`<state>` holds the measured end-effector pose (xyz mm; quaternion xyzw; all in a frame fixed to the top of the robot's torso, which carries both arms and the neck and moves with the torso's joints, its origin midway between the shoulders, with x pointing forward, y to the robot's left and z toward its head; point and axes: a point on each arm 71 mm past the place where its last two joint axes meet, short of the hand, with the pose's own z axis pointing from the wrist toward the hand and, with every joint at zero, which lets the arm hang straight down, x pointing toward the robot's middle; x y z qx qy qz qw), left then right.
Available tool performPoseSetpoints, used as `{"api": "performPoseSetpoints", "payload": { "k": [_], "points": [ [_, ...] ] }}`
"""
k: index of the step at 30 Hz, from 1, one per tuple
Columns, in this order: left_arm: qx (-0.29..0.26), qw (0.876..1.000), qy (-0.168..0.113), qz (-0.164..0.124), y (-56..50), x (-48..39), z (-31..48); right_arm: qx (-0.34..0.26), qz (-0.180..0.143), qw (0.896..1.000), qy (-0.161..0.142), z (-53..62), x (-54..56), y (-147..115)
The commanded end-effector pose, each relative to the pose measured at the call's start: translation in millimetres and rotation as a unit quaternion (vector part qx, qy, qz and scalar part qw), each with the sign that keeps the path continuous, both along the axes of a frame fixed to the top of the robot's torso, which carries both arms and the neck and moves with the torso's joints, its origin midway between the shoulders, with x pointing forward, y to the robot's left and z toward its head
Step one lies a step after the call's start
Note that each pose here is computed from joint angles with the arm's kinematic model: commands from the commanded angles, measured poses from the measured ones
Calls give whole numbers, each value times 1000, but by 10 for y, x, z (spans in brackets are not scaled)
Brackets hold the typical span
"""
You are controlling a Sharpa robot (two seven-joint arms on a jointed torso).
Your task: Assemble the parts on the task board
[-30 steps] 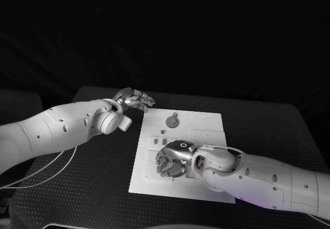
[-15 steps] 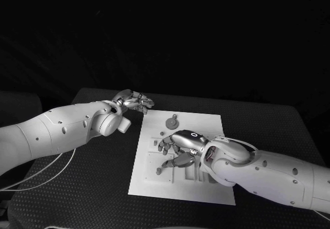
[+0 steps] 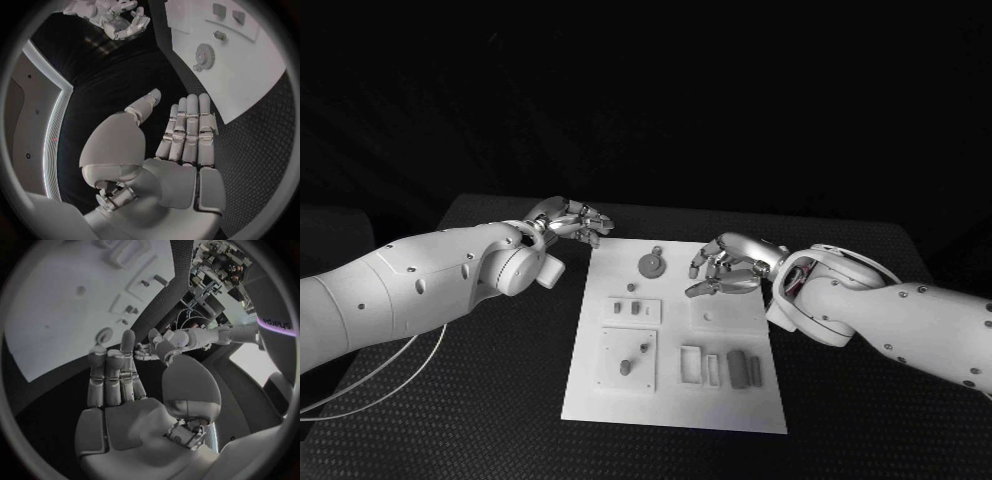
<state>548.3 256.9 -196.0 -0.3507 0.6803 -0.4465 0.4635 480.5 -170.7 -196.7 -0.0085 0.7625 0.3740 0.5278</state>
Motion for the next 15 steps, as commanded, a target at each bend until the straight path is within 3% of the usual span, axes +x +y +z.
{"api": "performPoseSetpoints", "payload": {
  "k": [1, 3, 15],
  "points": [
    [-5, 1000, 0, -7, -8, 1, 18, -3, -29, 991, 128, -155, -37, -99],
    [-5, 1000, 0, -9, -22, 2, 19, -16, -32, 987, 155, -193, -59, -177],
    [-4, 1000, 0, -6, 4, -1, 19, -93, -32, 969, 226, -347, -287, -494]
  ]
}}
